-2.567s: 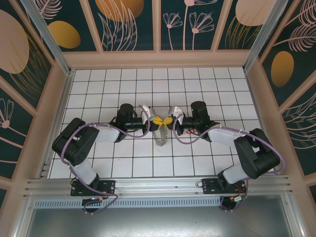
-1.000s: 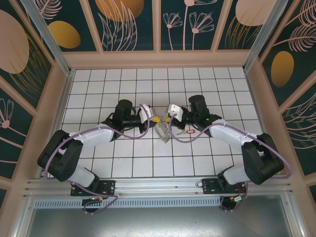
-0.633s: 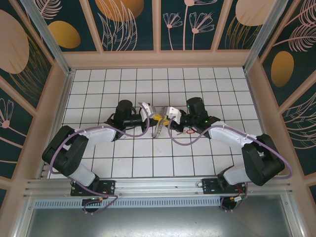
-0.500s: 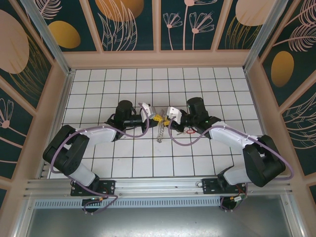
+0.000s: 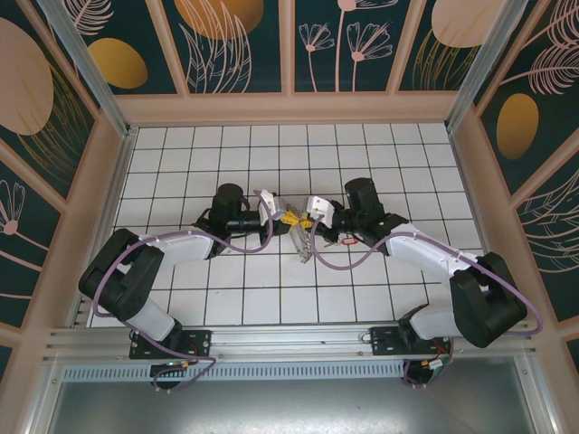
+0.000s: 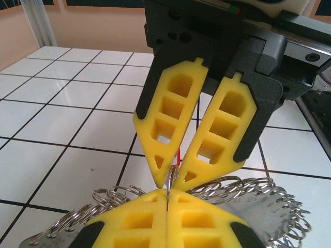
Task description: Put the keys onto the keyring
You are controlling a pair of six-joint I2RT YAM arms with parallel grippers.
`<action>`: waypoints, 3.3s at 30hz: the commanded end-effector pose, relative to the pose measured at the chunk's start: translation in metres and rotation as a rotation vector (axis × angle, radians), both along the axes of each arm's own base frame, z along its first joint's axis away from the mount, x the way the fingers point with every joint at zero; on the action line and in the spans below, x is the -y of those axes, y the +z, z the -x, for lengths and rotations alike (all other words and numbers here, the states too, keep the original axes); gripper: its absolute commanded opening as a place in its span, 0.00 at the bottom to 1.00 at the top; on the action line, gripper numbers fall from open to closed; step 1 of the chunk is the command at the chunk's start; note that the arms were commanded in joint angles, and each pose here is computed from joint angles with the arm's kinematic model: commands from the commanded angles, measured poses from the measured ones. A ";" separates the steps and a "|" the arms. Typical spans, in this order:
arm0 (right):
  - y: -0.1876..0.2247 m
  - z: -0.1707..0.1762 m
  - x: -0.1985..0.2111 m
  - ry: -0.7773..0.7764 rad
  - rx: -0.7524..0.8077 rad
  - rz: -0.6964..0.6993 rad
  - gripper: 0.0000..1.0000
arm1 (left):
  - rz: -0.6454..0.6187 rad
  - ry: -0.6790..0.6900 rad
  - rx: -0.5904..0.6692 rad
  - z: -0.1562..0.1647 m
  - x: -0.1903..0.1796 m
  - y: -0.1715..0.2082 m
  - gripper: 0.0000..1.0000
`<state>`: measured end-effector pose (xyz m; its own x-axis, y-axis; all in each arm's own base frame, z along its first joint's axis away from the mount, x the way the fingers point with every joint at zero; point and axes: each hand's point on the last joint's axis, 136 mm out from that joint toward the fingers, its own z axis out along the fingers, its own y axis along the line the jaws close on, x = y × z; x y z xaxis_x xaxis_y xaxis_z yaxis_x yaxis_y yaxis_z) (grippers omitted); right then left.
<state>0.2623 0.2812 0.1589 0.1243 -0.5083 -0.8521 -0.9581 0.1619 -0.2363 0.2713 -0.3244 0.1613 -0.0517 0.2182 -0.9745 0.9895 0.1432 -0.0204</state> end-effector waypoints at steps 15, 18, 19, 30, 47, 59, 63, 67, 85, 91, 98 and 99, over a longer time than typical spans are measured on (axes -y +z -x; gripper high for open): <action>0.025 -0.003 -0.005 0.020 0.061 -0.069 0.00 | 0.011 -0.081 0.019 0.005 0.008 0.008 0.00; 0.027 -0.003 -0.006 0.024 0.061 -0.068 0.00 | -0.017 -0.091 0.013 0.006 0.007 0.003 0.05; 0.028 -0.002 -0.006 0.027 0.063 -0.070 0.00 | -0.027 -0.093 0.011 0.005 0.007 0.001 0.07; 0.032 -0.003 -0.008 0.026 0.042 -0.076 0.00 | -0.097 -0.100 0.008 0.001 0.007 -0.009 0.11; 0.028 -0.015 -0.002 -0.013 0.015 -0.073 0.11 | -0.082 -0.093 0.024 0.003 0.006 -0.002 0.00; 0.028 -0.014 -0.002 -0.006 0.032 -0.078 0.00 | -0.071 -0.091 0.014 0.001 0.007 0.003 0.00; 0.034 -0.013 -0.001 -0.006 0.037 -0.119 0.00 | -0.078 -0.085 0.010 0.002 0.006 0.000 0.09; 0.037 -0.014 0.001 -0.009 0.031 -0.144 0.00 | -0.090 -0.087 0.004 0.003 0.005 -0.004 0.11; 0.052 -0.022 0.024 -0.149 -0.083 -0.226 0.26 | -0.067 0.045 0.061 -0.017 0.000 0.011 0.00; 0.045 -0.063 0.081 -0.631 -0.346 -0.305 0.17 | -0.062 0.080 0.037 -0.022 -0.001 0.013 0.00; -0.046 -0.062 0.136 -1.058 -0.842 -0.081 0.11 | -0.065 0.101 0.026 -0.023 -0.003 0.020 0.00; -0.053 -0.058 0.136 -1.074 -0.882 -0.065 0.12 | -0.067 0.105 0.030 -0.023 -0.004 0.021 0.00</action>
<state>0.3465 0.1609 0.1438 -0.7179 -0.0595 -0.6936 -0.4117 0.8397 0.3541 0.2942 -0.3198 0.1578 -0.0942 0.3170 -0.9437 0.9710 0.2385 -0.0169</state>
